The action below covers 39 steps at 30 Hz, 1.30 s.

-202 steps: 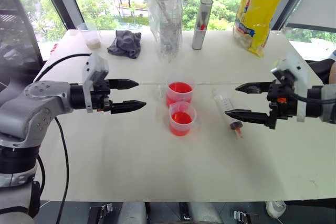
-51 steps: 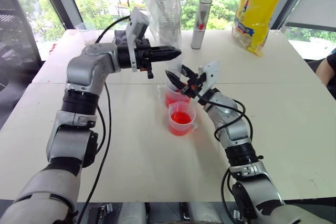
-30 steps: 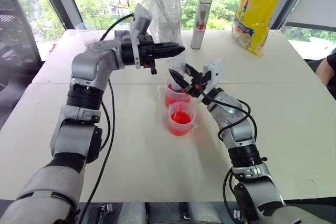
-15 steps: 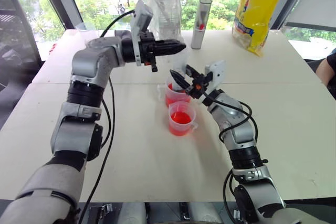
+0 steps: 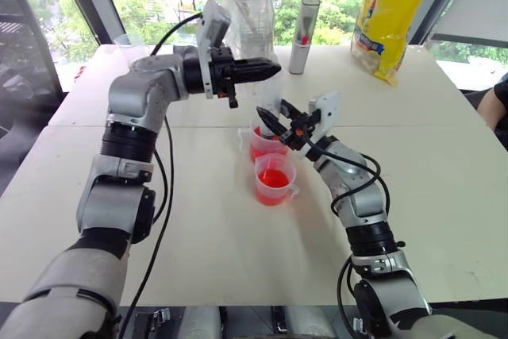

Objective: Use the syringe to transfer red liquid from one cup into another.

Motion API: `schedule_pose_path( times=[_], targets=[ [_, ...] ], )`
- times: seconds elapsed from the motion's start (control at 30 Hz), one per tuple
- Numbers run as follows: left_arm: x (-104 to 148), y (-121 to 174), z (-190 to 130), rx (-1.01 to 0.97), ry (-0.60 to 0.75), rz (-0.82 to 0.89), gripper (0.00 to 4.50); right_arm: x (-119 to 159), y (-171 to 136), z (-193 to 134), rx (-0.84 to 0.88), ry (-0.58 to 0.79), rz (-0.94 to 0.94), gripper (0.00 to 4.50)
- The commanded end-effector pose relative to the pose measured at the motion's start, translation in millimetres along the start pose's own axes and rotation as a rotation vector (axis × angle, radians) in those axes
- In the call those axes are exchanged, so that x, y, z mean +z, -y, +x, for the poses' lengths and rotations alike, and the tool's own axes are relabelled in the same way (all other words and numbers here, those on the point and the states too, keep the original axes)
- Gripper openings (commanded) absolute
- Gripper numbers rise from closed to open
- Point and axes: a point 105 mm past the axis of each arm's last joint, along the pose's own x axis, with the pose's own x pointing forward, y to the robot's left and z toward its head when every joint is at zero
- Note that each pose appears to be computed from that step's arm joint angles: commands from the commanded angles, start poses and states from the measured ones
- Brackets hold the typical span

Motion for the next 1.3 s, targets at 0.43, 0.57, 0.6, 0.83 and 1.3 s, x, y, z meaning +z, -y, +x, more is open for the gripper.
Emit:
schedule_pose_path(
  times=[0.43,0.57,0.6,0.83,1.3],
  targets=[
    [41,6,-2,-0.010,0.092,0.128,0.07,-6,-11,1,0.051,-0.026,0.003,1.44],
    [39,6,-2,-0.008,0.087,0.109,0.33,-5,-11,2,0.052,-0.025,0.001,1.44],
    [38,7,-3,-0.013,0.087,0.101,0.66,-5,-10,2,0.052,-0.024,0.000,1.44],
    [33,7,-8,-0.006,0.067,0.115,3.74,-2,-10,2,0.055,-0.019,-0.006,1.44],
    [24,-7,-65,0.155,0.029,0.085,4.45,15,-3,5,0.038,0.027,-0.034,1.44]
  ],
)
